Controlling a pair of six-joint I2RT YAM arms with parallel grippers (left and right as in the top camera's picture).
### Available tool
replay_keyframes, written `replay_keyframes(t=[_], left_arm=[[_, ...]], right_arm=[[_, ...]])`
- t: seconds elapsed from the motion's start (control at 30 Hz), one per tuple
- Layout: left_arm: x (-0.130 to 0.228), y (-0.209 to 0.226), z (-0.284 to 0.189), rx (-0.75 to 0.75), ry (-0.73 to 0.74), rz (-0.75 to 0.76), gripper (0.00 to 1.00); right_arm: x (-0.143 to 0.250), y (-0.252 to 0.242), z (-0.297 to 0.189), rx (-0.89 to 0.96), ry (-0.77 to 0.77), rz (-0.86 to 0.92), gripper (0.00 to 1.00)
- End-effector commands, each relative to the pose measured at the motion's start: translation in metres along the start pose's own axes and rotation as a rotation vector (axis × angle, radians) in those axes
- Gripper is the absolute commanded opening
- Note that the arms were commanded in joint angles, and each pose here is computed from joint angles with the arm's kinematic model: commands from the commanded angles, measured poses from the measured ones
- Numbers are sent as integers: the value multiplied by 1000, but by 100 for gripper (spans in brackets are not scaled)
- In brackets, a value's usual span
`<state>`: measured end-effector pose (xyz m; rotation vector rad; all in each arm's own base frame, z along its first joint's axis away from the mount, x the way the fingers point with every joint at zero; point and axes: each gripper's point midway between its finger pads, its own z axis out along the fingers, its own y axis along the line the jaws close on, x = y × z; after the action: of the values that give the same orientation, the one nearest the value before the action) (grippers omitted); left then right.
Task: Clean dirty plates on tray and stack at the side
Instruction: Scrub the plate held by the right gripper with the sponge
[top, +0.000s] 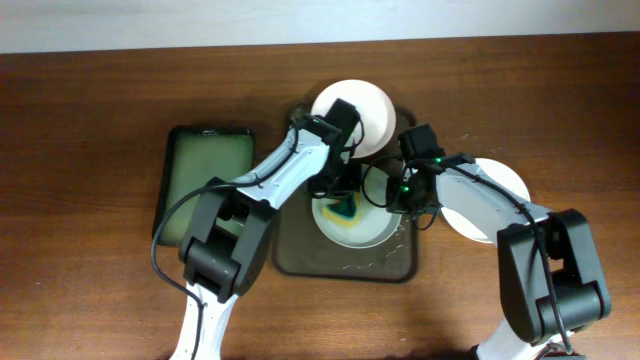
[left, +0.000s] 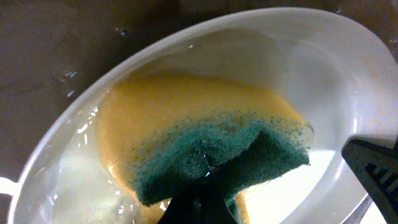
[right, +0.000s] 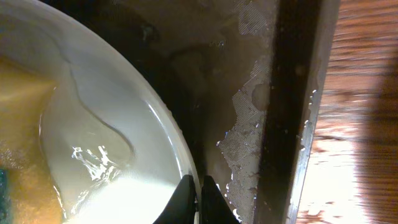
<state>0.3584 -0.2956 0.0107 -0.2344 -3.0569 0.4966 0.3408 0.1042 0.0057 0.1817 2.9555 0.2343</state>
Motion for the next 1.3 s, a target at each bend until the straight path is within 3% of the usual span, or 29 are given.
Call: replay_keyframes(t=[0.0,0.27,0.47,0.6,0.63,0.7,0.77,1.0,1.17,1.27], left_arm=[[36,-31,52,31,112,116,0],[50,-62,55,117,134,287,0],[61,-86,44,262,160,496,0],[65,-83,43,263,169,575,0],[62,-73,45,200,165,544,0],[45,-27,47,-67,123,334,0],[31,11,39,-226,82,169,0],[-9,88,-13,-515,-29,36,0],[-16,106,-25,-619,-72,16,0],[-6,67,-3,-379,-3,20,0]], right_arm=[[2,-3,6,22,9,24,4],[1,2,6,-6,8,22,4],[1,2,6,-6,8,22,4],[1,2,6,-6,7,22,4],[1,2,6,-6,8,22,4],[1,2,6,-6,8,22,4],[1,2,6,-6,9,22,4],[4,1,6,-2,18,25,4],[4,0,6,-1,19,26,4],[3,0,6,-1,18,26,4]])
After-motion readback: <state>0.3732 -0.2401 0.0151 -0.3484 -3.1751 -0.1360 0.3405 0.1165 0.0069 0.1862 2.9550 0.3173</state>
